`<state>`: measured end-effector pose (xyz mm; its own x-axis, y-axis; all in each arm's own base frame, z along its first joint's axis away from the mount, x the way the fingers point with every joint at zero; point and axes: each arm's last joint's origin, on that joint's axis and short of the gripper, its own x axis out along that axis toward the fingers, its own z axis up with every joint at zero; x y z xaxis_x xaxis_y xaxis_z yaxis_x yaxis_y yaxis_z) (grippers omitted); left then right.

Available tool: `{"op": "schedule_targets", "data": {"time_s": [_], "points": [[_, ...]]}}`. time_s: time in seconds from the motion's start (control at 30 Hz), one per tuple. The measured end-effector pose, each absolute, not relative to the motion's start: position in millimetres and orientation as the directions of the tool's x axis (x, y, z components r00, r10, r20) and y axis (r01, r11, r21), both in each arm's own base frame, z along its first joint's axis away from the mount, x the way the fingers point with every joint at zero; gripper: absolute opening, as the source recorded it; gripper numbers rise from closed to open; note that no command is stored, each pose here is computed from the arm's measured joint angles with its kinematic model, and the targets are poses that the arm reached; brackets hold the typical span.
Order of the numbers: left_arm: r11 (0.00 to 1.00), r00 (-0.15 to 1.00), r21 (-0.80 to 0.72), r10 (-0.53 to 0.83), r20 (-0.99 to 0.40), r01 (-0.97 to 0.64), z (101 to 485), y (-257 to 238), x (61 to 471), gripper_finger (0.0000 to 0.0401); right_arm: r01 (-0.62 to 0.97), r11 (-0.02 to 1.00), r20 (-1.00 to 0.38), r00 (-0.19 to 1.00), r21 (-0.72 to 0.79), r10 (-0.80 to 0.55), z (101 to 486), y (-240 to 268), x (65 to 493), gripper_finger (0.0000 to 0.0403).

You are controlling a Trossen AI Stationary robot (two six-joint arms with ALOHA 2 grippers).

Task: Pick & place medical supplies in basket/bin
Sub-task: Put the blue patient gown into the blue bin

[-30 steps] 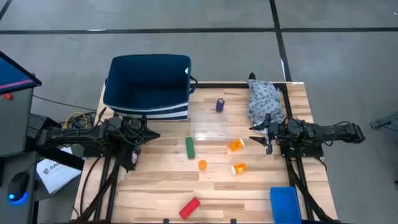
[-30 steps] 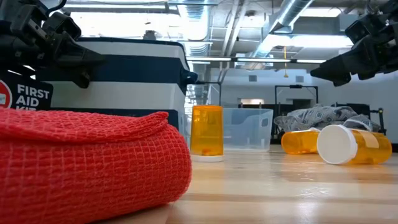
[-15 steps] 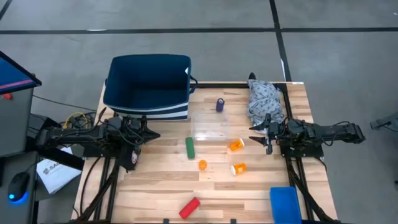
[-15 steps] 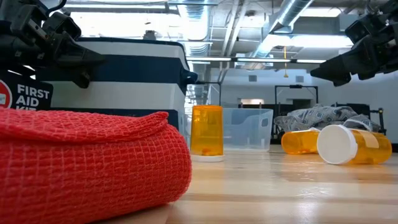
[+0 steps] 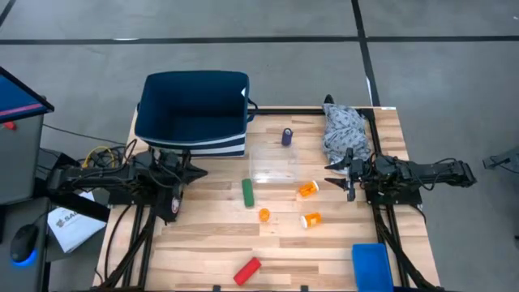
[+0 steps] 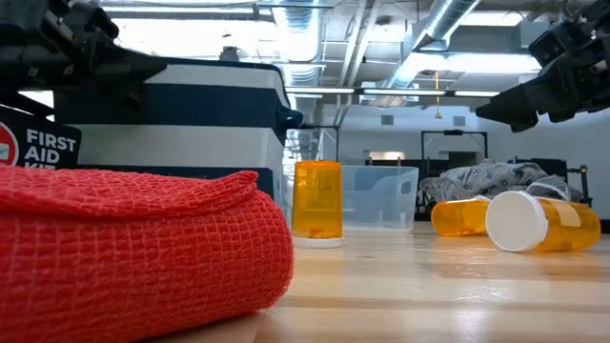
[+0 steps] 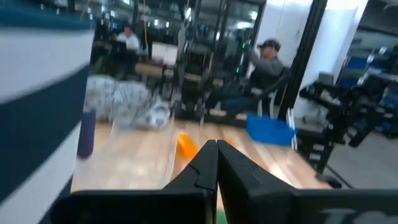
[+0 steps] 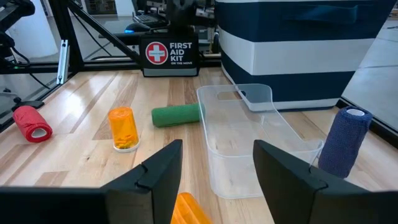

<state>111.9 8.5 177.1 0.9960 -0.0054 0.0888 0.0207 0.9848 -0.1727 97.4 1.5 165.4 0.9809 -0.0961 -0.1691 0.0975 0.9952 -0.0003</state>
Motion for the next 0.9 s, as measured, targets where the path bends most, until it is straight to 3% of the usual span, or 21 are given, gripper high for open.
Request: {"op": "schedule_targets", "data": {"time_s": [0.23,0.37,0.63,0.9], "points": [[0.985,0.986,-0.173,0.000,0.165,0.029,184.5,8.6,111.0,0.0000,0.098,0.995,-0.169,0.981,0.000,-0.096,165.4,1.5,97.4,0.0194],[0.942,0.974,-0.326,0.001,0.226,0.075,190.5,8.6,109.8,0.0000,0.097,0.995,-0.169,0.981,0.000,-0.096,165.4,1.5,97.4,0.0194],[0.889,0.916,-0.418,-0.006,0.401,0.189,207.4,7.9,104.1,0.0000,0.098,0.995,-0.169,0.981,-0.001,-0.097,165.4,1.5,97.4,0.0194],[0.884,0.897,-0.412,-0.019,0.441,0.221,211.3,7.4,102.5,0.0000,0.098,0.995,-0.167,0.981,0.000,-0.096,165.7,1.5,97.5,0.0194]]}}
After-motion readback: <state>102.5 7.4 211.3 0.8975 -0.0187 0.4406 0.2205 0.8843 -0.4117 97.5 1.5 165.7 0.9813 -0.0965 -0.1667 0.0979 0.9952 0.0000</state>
